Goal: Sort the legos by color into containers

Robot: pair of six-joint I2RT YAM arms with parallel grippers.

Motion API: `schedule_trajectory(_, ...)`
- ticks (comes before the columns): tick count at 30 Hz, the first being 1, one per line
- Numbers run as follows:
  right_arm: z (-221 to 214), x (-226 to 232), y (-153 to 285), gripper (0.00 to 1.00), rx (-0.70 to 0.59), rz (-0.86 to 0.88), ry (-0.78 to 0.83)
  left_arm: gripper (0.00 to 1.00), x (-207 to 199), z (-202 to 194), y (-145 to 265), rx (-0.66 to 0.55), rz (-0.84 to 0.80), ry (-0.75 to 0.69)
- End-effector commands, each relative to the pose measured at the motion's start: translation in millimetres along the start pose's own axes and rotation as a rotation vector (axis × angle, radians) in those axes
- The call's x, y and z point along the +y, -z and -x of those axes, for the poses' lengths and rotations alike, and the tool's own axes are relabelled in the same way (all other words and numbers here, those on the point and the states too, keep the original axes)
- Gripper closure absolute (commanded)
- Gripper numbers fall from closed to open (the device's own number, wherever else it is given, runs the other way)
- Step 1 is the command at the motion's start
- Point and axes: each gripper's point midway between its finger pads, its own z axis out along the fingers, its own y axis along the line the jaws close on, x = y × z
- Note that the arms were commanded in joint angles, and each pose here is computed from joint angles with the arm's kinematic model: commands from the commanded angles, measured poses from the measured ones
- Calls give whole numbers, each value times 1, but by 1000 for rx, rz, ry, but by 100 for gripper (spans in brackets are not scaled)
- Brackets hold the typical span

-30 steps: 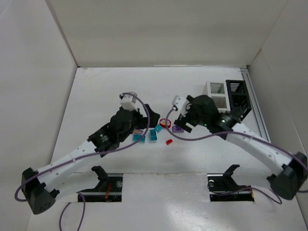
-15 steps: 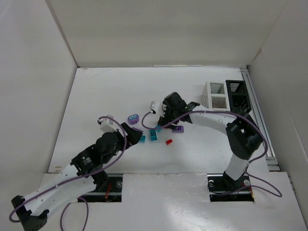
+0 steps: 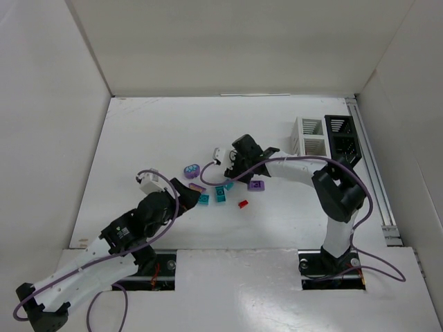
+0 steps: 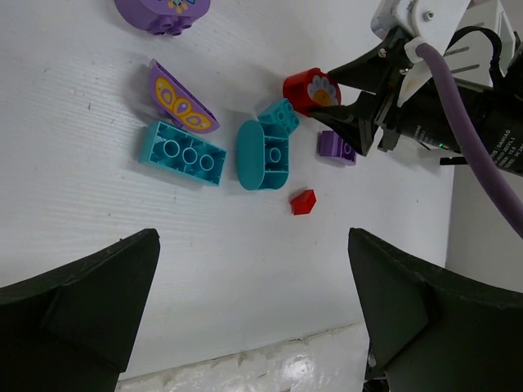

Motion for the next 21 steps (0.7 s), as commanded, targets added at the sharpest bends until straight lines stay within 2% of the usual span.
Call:
schedule_trajectory(1, 33, -23, 10, 51, -95, -72, -9, 1, 3, 3, -2, -30, 2, 25)
schedule_trajectory(6, 38, -37, 45, 62, -156, -135, -33, 1, 0, -2, -5, -15, -21, 31)
schedule_trajectory(11, 21, -68, 123, 67, -269, -257, -174, 1, 0, -8, -9, 3, -35, 12)
schedule_trajectory(13, 2, -84, 152, 67, -273, -350, -232, 1, 0, -11, -12, 16, -30, -1)
schedule_trajectory(14, -20, -95, 179, 67, -258, -429, -302, 1, -3, -9, -12, 10, -41, -8)
schedule_trajectory(18, -89, -121, 240, 66, -137, -668, -479, 1, -4, -13, -17, 24, -38, -34)
schedule_trajectory(21, -128, -130, 259, 65, -69, -746, -587, 1, -10, -13, -21, 25, -54, -58)
